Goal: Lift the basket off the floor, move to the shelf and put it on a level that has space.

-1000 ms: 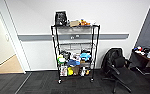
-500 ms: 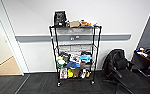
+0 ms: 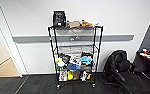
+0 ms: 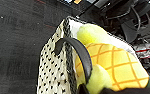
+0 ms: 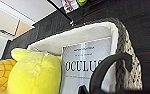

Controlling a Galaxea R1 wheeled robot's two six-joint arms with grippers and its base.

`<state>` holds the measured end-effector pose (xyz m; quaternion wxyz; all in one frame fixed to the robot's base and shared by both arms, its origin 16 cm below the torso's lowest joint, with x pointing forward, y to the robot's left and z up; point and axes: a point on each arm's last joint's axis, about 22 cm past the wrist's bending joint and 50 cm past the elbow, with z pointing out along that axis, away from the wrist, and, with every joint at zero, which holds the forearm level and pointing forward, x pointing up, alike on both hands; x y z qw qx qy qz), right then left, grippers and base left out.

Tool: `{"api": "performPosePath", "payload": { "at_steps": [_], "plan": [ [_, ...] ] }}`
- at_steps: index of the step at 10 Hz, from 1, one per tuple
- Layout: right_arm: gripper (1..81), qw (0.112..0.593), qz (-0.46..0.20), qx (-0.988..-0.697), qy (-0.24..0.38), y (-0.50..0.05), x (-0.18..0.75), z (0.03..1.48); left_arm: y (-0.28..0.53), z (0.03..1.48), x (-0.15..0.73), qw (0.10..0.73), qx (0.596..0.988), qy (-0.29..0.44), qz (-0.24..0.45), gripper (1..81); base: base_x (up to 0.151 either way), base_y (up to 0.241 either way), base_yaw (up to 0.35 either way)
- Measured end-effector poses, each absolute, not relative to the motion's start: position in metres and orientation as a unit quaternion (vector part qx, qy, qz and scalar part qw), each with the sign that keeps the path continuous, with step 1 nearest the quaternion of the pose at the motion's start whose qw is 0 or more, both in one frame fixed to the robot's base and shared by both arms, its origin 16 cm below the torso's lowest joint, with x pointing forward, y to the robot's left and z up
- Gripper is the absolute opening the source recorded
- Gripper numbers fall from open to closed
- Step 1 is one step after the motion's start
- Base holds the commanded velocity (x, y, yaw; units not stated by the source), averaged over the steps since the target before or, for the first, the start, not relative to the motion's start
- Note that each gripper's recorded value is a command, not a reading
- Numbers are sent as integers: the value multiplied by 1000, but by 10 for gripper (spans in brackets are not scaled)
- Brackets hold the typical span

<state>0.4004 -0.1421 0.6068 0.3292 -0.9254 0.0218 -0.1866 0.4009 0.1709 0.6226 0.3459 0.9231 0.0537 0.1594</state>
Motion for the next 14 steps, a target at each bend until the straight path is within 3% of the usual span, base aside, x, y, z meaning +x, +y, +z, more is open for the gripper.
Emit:
{"api": "performPosePath", "payload": {
  "at_steps": [14],
  "plan": [
    [10, 328, -182, -927, 26, -145, 392, 601, 170, 623, 401, 347, 923, 53, 159, 10, 136, 0, 0]
  ]
}}
